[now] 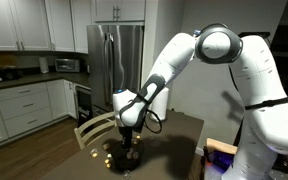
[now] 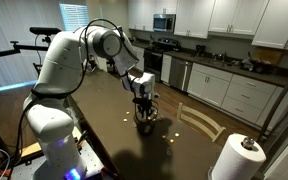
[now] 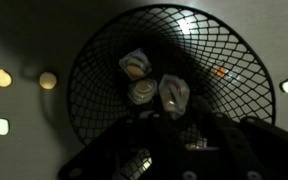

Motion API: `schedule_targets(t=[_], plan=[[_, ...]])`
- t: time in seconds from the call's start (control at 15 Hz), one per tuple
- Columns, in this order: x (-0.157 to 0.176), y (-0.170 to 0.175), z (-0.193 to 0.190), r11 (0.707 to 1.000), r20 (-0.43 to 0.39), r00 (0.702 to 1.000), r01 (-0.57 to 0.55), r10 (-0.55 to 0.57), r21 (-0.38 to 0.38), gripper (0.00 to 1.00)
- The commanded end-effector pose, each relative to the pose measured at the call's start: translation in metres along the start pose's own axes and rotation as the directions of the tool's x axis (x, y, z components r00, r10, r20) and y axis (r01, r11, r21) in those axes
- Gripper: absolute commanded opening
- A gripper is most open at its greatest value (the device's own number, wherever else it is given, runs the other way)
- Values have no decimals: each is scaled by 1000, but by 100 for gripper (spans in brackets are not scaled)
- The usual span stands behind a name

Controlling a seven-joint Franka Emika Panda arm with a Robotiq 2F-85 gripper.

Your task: Put the yellow object in the black basket

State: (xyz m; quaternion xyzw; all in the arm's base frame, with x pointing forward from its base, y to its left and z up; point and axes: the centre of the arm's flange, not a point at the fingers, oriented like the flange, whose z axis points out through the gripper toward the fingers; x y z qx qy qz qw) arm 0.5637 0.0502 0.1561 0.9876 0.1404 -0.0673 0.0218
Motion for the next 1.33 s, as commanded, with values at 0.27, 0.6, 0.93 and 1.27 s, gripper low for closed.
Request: schedule_targets(t=[0.27, 0.6, 0.93, 1.27], plan=[[-30, -15, -1, 999, -10, 1000, 4, -5, -39, 92], [-36, -11, -12, 999, -17, 1000, 2, -2, -39, 100], [-38, -5, -28, 999, -28, 1000, 3, -4, -41, 100], [-26, -4, -26, 999, -42, 999, 1, -2, -34, 100]])
